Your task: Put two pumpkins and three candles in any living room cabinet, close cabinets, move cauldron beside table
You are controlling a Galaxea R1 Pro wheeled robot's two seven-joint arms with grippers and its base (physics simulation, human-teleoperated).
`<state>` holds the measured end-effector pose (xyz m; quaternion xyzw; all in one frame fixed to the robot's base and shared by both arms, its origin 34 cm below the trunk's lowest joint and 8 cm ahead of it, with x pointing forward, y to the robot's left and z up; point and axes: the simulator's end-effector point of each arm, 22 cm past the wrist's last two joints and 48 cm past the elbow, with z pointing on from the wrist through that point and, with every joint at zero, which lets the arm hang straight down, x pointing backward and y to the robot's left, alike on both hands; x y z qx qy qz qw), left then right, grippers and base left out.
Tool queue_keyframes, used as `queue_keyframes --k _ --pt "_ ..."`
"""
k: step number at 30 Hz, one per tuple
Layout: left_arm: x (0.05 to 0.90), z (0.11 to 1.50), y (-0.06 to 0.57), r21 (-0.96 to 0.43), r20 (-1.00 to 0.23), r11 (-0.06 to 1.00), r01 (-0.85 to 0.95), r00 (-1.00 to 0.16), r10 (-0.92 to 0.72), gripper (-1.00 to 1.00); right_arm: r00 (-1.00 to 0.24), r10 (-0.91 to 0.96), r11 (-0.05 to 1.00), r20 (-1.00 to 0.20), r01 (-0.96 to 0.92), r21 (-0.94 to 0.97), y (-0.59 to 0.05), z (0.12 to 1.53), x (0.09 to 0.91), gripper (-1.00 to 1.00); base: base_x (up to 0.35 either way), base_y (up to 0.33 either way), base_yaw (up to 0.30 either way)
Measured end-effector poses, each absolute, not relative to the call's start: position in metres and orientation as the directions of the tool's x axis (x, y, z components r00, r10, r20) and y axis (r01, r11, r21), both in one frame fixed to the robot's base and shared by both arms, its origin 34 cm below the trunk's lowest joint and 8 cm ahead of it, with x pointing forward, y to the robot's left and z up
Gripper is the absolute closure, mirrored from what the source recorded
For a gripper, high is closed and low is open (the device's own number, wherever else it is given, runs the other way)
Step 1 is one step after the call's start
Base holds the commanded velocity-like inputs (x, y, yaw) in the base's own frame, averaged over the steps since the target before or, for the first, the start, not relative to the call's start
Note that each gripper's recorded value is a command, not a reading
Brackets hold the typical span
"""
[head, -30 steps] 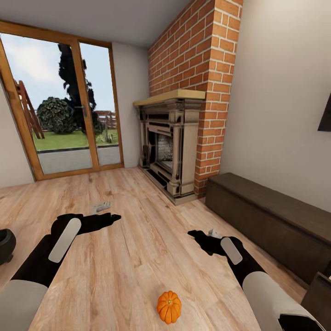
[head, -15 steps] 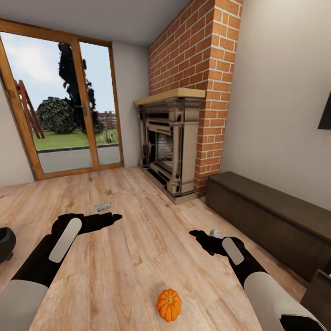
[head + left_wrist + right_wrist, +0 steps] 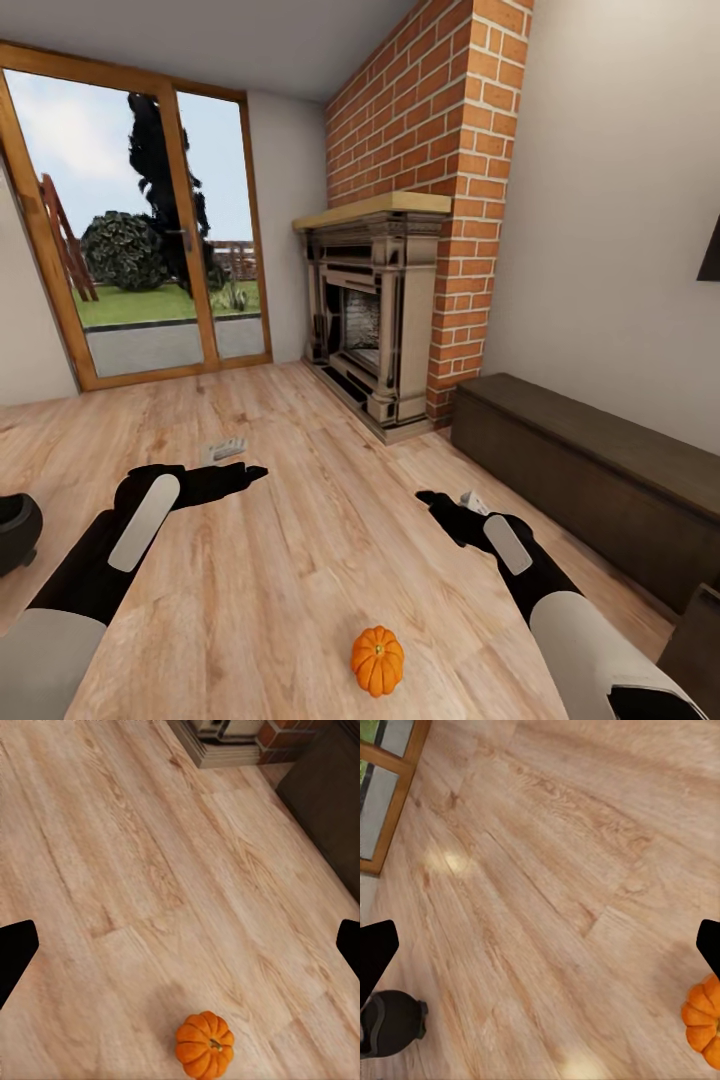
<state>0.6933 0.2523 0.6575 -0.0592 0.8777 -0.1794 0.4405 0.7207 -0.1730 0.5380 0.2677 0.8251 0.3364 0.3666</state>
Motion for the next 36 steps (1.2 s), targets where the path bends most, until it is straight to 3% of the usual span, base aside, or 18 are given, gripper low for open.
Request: queue_keyframes --k 16,36 --pt "0.693 0.656 0.252 -0.366 -0.750 0.929 0.053 -0.608 -0.261 -1.00 -0.588 0.689 0.628 -0.424 0.193 0.754 -0.171 0.538 0.721 -1.00 0.194 0.225 0.000" --pt "0.691 0.664 0.249 -0.363 -0.778 0.929 0.080 -0.575 -0.254 -1.00 -0.586 0.719 0.605 -0.374 0.263 0.751 -0.186 0.506 0.710 -1.00 0.017 0.019 0.000"
